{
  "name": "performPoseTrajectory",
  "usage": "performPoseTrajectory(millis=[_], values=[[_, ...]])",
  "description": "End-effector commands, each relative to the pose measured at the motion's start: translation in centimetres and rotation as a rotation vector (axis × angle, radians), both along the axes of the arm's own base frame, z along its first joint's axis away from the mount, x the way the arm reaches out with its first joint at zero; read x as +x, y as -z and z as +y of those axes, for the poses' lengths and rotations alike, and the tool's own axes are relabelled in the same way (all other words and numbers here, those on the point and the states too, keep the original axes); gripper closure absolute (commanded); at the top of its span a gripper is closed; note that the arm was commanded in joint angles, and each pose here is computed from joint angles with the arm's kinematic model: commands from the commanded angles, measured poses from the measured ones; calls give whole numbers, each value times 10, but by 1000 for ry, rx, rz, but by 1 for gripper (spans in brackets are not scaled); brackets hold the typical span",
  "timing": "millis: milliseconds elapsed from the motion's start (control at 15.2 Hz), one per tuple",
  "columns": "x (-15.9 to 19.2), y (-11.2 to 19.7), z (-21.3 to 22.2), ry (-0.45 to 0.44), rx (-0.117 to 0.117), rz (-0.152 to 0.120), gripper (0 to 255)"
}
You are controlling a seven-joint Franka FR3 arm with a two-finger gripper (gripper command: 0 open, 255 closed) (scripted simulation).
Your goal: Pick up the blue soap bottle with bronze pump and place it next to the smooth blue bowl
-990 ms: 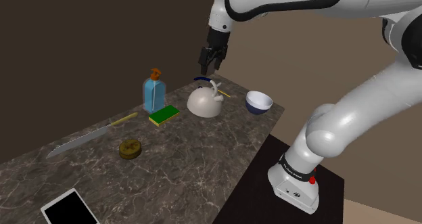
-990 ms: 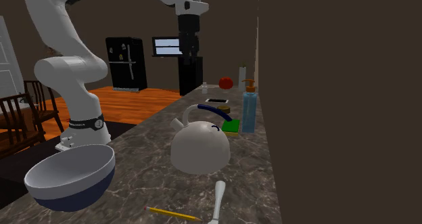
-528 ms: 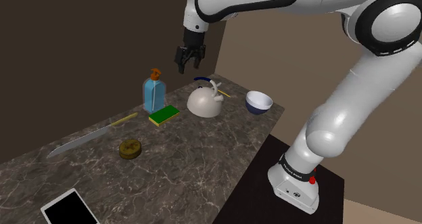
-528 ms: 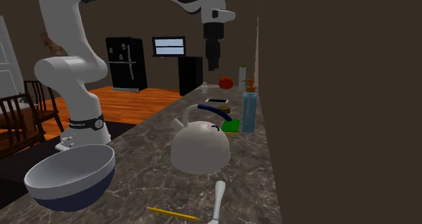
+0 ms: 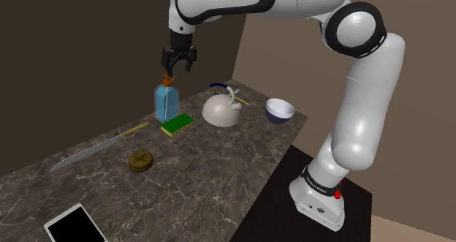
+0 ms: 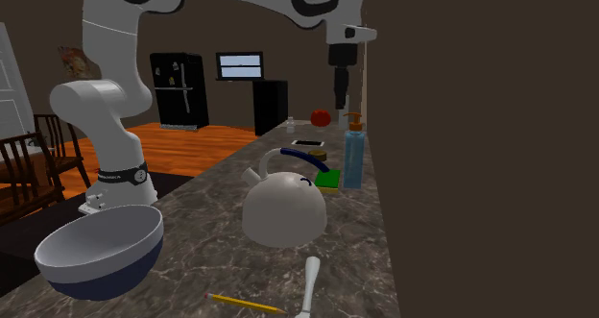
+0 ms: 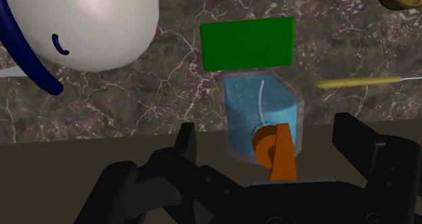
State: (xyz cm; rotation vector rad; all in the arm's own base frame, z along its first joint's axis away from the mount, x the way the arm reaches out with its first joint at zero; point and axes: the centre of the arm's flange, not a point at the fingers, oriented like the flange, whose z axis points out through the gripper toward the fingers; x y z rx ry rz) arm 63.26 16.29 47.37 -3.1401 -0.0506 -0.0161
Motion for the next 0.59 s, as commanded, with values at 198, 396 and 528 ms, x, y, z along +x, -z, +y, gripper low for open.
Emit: performPoseTrajectory(millis=[198, 396, 528], values=[[45, 18, 22, 6, -5, 0, 0], [45, 34, 21, 6, -5, 0, 0], [46, 45, 21, 6, -5, 0, 0]])
